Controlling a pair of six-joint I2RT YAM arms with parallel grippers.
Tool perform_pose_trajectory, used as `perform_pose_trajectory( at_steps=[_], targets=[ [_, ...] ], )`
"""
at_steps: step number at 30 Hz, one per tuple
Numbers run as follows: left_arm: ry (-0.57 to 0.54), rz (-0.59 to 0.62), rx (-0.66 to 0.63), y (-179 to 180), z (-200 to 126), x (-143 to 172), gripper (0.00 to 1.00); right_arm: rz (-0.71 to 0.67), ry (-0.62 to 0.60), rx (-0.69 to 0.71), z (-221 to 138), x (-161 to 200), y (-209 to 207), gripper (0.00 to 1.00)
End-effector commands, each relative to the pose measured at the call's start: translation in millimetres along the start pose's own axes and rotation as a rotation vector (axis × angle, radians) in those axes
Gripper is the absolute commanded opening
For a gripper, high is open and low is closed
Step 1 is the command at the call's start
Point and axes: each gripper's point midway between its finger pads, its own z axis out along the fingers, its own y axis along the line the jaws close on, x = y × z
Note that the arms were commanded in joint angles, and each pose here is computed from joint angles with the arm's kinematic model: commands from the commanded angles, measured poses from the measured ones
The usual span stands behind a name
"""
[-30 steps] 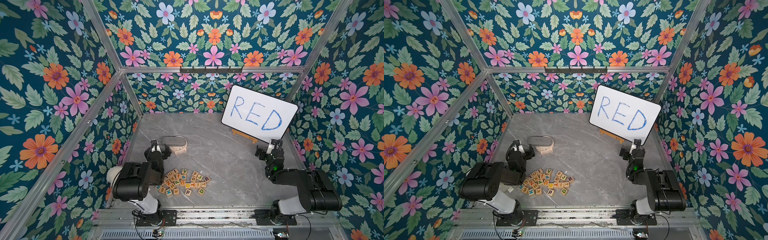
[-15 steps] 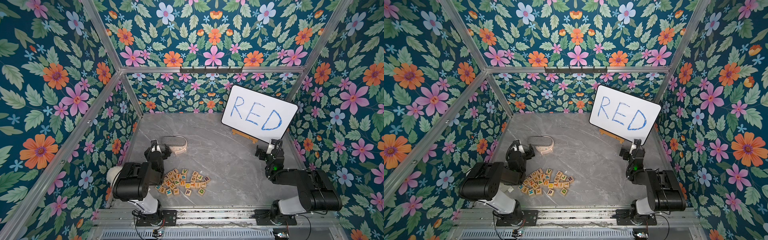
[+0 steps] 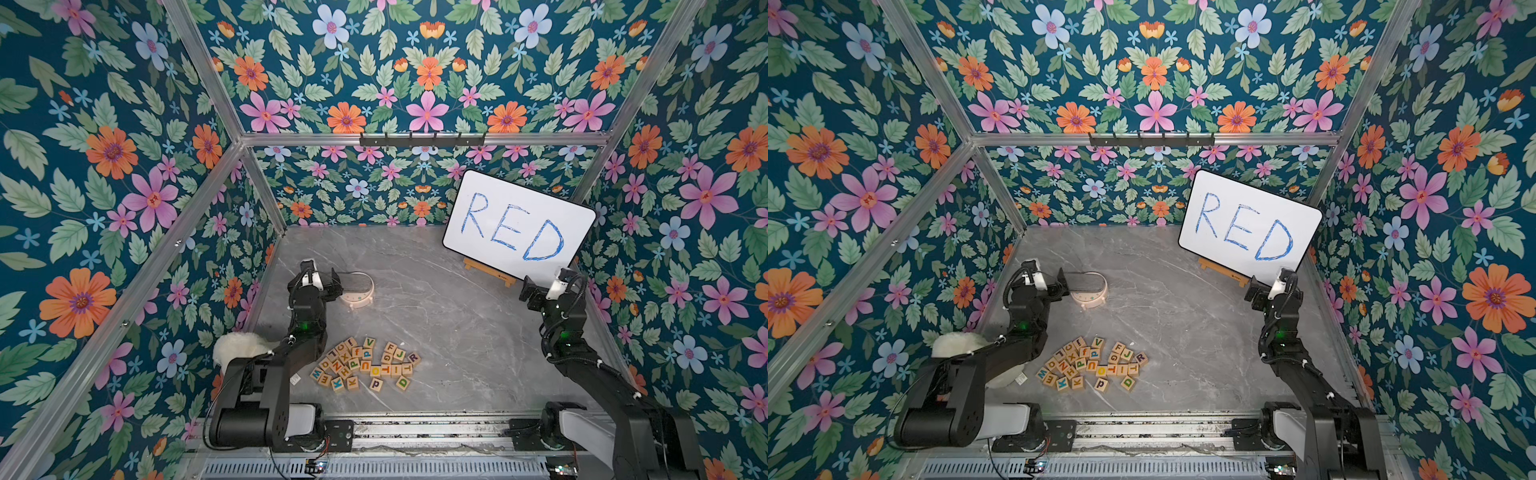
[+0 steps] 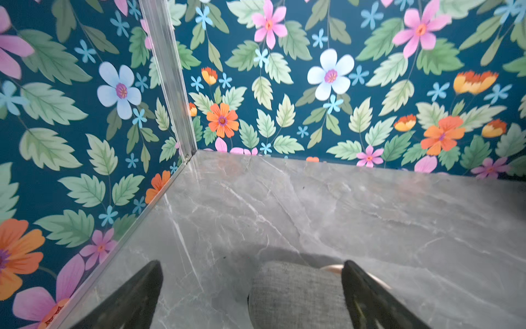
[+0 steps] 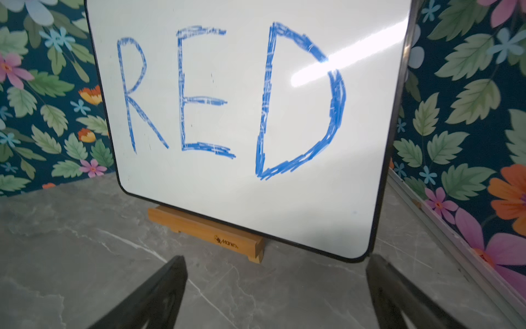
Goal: Assemble the uppercase word "red" with letter blocks
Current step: Pick up the letter block from the center of the board.
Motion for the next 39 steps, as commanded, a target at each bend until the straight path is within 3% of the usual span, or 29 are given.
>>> perform_pose_trajectory(
  at_steps=[1,4,10,19,29,39],
  targets=[
    [0.083,-0.185,-0.022,3.9,-9.6,2.5,0.99,0.116,0.187,0.073,-11.5,32.4,-11.3,0.99],
    [0.174,-0.323,-0.062,6.7,-15.2,-7.7,0.99,0.16,0.256,0.096,-18.5,37.1,-12.4,0.99],
    [0.363,-0.322,-0.083,3.4,-26.7,-6.7,0.99,0.227,0.313,0.115,-31.1,42.8,-13.2,0.99],
    [0.425,-0.351,0.06,-17.8,-53.6,-13.5,0.99,0.27,0.359,0.053,-57.6,35.3,-0.8,0.99],
    [0.475,-0.366,-0.05,3.2,-76.8,0.3,0.98,0.287,0.409,-0.107,-72.1,28.7,28.1,0.99],
    [0.647,-0.356,0.152,-31.6,-102.7,10.2,0.98,0.313,0.471,-0.181,-83.8,19.0,45.5,0.98]
  ],
)
